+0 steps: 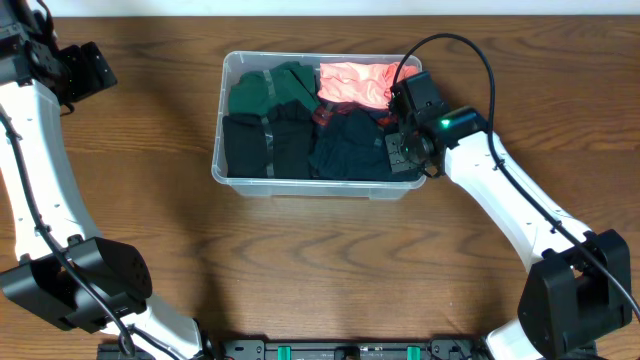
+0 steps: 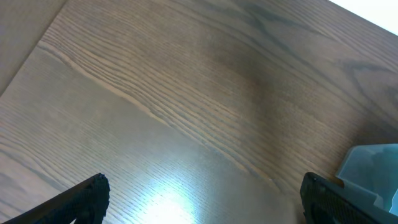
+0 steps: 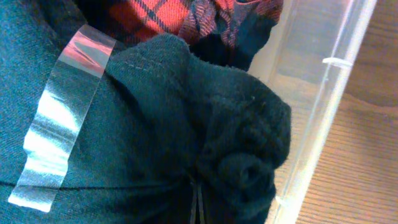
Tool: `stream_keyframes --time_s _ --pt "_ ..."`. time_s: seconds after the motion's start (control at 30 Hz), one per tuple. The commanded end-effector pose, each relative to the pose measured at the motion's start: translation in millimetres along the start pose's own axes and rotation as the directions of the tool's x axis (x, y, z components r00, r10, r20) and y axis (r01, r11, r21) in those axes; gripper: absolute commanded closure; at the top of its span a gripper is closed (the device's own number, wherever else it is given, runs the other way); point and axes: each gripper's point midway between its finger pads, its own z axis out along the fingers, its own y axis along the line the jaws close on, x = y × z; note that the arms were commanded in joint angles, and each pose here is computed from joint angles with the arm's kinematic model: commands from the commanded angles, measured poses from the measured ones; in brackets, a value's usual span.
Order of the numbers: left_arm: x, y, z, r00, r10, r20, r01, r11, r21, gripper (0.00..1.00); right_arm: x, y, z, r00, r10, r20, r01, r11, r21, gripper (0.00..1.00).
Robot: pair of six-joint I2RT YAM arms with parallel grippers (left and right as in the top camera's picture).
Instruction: Pack container
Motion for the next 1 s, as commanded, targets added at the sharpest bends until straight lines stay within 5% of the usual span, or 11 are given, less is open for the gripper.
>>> stream_keyframes --time_s 0.0,0.43,0.7,0.8,0.97 --pt "0 0 2 1.0 -0.01 -0.003 0.01 1.0 -0.002 0.02 11 3 10 0.999 0.009 -0.032 -0.009 1.0 -0.001 0.99" --pt "0 0 2 1.0 -0.01 -0.003 0.01 1.0 -0.002 0.02 -36 -2 -33 0.992 0.055 0.115 -0.052 0.998 -0.023 0.98" --pt "0 0 2 1.0 -0.01 -0.003 0.01 1.0 -0.002 0.02 -85 -16 -122 0.958 0.041 0.285 -0.036 0.999 -0.022 0.89" --pt "0 0 2 1.0 -0.01 -0.003 0.01 1.0 -0.002 0.02 -90 -38 -145 0.949 0.058 0.311 -0.071 0.997 0.029 0.78" --pt "0 0 2 1.0 -0.01 -0.003 0.01 1.0 -0.002 0.02 -83 -72 -164 0.947 0.113 0.302 -0.142 0.987 0.078 0.74"
